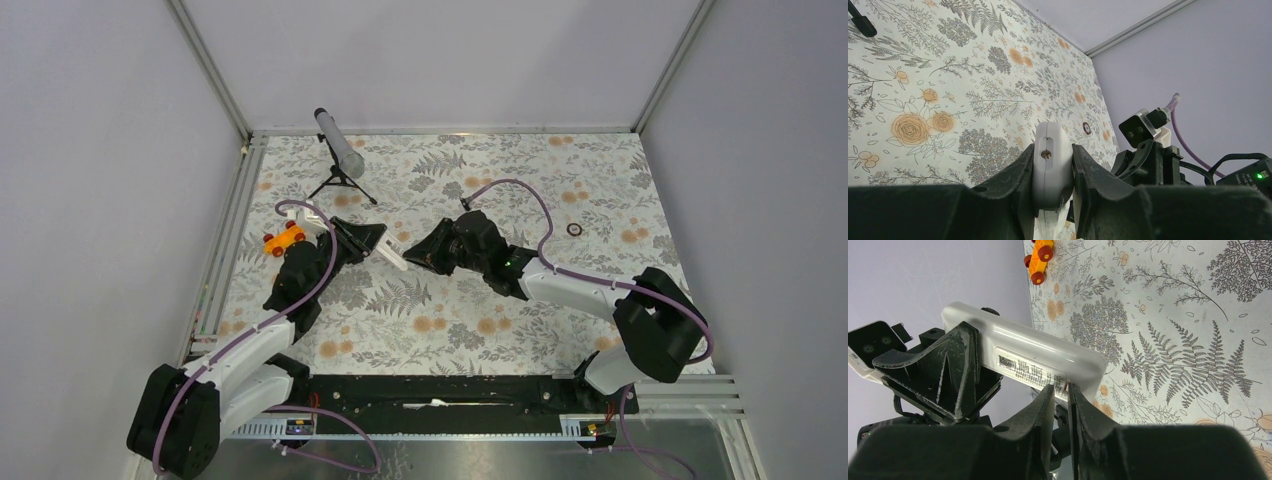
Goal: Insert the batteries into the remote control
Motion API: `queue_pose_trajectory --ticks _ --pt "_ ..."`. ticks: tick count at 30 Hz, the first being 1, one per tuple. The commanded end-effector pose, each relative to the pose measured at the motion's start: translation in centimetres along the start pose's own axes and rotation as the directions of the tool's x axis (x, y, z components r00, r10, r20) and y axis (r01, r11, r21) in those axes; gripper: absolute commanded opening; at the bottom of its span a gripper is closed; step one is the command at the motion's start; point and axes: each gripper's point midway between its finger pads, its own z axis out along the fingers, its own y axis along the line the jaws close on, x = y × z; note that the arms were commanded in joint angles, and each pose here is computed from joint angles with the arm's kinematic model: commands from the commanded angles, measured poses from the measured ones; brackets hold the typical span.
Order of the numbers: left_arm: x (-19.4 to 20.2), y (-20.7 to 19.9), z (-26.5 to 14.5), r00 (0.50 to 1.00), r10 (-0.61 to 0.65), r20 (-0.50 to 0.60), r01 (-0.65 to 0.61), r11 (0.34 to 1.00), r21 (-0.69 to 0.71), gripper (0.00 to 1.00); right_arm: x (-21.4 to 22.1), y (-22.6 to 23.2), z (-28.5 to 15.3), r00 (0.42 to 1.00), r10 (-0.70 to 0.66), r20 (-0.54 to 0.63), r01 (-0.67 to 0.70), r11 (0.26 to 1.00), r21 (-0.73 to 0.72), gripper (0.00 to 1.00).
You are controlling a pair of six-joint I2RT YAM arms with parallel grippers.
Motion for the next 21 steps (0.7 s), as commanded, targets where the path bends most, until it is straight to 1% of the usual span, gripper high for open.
queue_pose_trajectory --ticks 1,3,5,11,14,16,18,21 --pt "-2.5 -5.7 -0.2 0.998 -0.034 0.057 0.023 0.981 0.192 0.0 0.3 0.5 0.5 1.0 0.015 -0.01 -0.016 1.0 -0.011 0.23" --pt "-2.5 -6.2 -0.4 0.998 -0.051 0.048 0.04 0.978 0.205 0.0 0.4 0.5 0.4 1.0 0.02 -0.008 -0.021 0.999 -0.032 0.23" --pt "-2.4 -6.8 -0.5 0.997 -0.069 0.025 0.062 0.973 0.222 0.0 0.5 0.9 0.2 0.999 0.034 -0.008 -0.034 0.996 -0.085 0.23" --pt "-0.8 -8.7 -1.2 0.989 -0.103 -0.107 0.13 0.951 0.282 0.0 1.1 1.9 -0.4 0.999 0.035 -0.024 -0.039 0.973 -0.225 0.23" --pt "-0.1 -8.9 -1.6 0.979 -0.128 -0.158 0.169 0.944 0.283 0.0 1.1 2.5 -0.9 0.999 0.029 -0.017 -0.032 0.958 -0.285 0.23" --pt "0.1 -9.0 -1.8 0.975 -0.132 -0.177 0.177 0.946 0.272 0.0 1.2 3.2 -1.6 1.0 0.003 -0.013 -0.008 0.934 -0.357 0.24" --pt "0.2 -8.9 -2.0 0.973 -0.129 -0.191 0.176 0.951 0.256 0.0 1.2 3.1 -1.9 1.0 -0.001 -0.013 -0.004 0.928 -0.373 0.24" --pt "0.8 -9.3 -2.3 0.962 -0.134 -0.236 0.197 0.943 0.266 0.0 0.7 3.4 -2.5 1.0 -0.019 -0.005 0.015 0.912 -0.409 0.24"
